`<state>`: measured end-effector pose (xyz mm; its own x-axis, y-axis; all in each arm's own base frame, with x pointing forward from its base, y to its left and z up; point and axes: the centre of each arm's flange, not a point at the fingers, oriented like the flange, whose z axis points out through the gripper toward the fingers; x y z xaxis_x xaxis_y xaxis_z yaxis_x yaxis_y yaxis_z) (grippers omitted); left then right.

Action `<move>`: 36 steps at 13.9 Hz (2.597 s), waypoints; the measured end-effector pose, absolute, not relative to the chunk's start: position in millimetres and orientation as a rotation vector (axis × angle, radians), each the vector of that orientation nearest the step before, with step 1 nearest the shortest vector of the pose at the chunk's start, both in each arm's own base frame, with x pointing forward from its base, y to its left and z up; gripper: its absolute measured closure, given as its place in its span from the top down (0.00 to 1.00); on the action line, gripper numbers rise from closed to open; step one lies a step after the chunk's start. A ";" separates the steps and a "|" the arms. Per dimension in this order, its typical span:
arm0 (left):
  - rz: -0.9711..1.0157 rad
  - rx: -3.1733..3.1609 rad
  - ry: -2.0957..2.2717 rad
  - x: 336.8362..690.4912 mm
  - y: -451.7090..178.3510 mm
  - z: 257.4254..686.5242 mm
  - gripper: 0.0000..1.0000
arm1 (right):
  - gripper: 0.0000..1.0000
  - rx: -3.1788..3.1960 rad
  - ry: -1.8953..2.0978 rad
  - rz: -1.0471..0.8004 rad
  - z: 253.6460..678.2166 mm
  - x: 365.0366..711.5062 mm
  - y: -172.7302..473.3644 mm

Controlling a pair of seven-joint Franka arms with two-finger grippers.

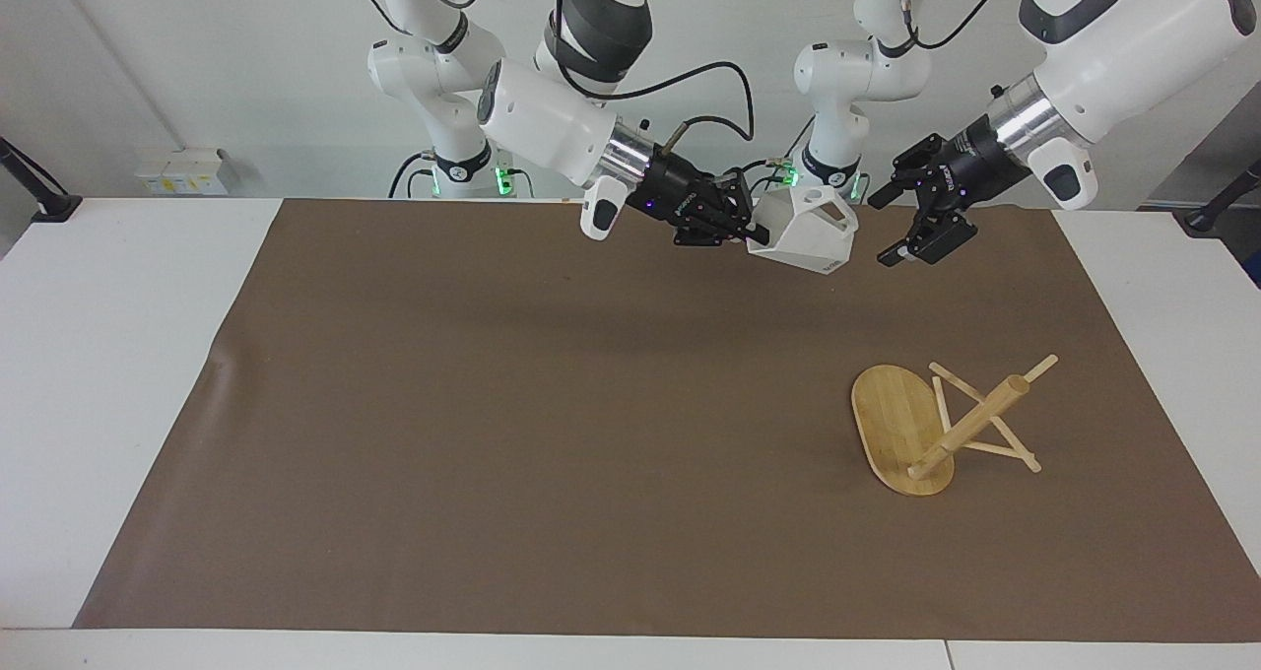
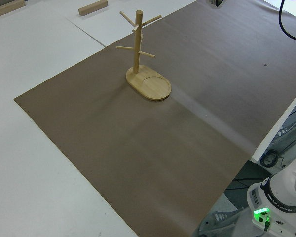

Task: Hang cup on rack
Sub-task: 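Carry the cup to the tree while the left gripper reaches it, then close the left gripper on the cup held by the right gripper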

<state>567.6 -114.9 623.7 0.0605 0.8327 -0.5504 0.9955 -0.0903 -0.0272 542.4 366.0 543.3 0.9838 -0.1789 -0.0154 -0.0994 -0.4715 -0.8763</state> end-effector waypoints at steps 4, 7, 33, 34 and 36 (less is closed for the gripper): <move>-0.671 1.733 2.023 585.4 -110.2 615.4 1.00 | 0.04 -2.065 0.197 -0.094 543.3 542.4 366.0; -0.695 1.686 2.070 586.0 -111.4 613.9 1.00 | 0.04 -2.065 0.195 -0.091 543.2 541.2 367.9; -0.824 1.792 2.074 559.9 -154.2 601.0 1.00 | 0.04 -2.055 0.226 -0.119 543.9 534.1 381.3; -0.824 1.791 2.075 559.8 -154.0 600.8 1.00 | 0.04 -2.055 0.226 -0.119 543.7 534.2 381.3; -0.824 1.788 2.078 559.7 -153.8 600.8 1.00 | 0.04 -2.055 0.226 -0.119 543.6 534.2 381.4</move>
